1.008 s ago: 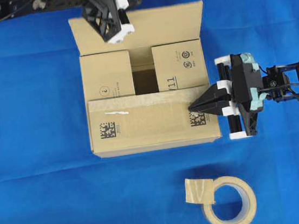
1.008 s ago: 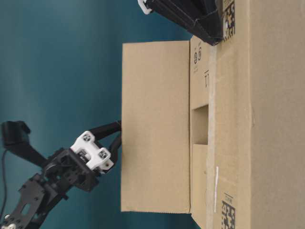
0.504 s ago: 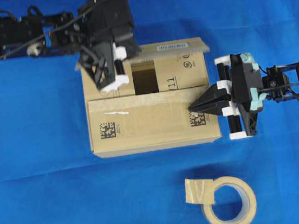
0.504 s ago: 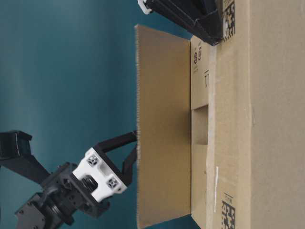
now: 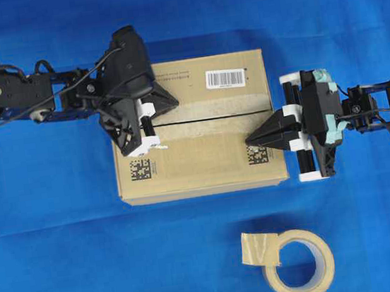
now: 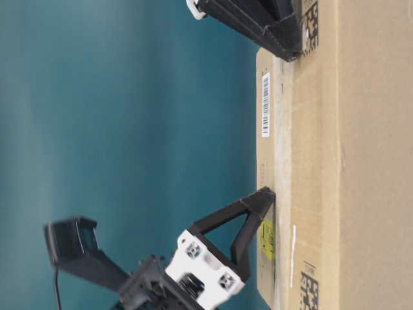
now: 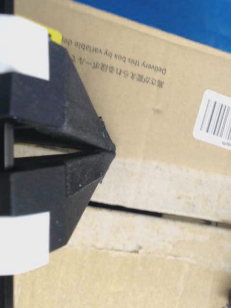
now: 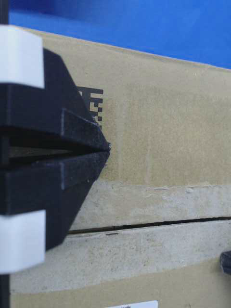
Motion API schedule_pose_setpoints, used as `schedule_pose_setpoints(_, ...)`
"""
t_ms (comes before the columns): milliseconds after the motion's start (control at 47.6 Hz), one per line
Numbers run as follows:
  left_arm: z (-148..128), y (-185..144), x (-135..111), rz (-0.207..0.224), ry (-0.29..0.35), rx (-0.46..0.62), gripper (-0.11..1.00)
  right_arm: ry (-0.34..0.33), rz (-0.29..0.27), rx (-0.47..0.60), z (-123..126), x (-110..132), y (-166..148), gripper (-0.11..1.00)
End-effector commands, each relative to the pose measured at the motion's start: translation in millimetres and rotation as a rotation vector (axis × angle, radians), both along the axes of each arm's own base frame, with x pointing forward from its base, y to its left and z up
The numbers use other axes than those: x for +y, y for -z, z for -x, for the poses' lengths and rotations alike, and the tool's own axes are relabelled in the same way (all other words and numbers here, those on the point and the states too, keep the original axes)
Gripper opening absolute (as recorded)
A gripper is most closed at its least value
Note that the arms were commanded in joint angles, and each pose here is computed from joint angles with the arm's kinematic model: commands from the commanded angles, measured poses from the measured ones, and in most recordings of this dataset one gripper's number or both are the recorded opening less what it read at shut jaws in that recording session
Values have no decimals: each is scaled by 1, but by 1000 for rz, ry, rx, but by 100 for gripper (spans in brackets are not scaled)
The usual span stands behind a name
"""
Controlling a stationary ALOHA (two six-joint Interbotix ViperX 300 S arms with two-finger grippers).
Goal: Close the cardboard box.
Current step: 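Fold the back flap forward and down with the left gripper, then press both grippers along the seam of the closed top flaps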
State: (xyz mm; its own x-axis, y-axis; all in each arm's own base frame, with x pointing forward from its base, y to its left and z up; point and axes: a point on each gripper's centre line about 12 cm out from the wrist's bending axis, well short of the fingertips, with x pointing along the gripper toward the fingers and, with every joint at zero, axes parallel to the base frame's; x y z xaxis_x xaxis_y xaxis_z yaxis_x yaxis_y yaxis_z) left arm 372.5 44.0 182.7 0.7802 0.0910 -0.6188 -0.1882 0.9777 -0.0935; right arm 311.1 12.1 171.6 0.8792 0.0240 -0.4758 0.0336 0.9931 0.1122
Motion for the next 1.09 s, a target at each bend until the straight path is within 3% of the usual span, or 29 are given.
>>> schedule_pose_setpoints(0,2,-3,-6,-1,13,-28,0,0,-2,-31,-5,1,-8,0)
schedule_pose_setpoints(210,5,-1,-10,-3,23,-40,0,13,-2,-34,-5,-3,-8,0)
schedule_pose_setpoints(609,5,-1,-12,-3,29,-44,0,106,1,-34,-5,-33,-8,0)
schedule_pose_setpoints(1071,5,-1,-13,-3,30,-44,0,135,3,-18,0,-42,-4,0)
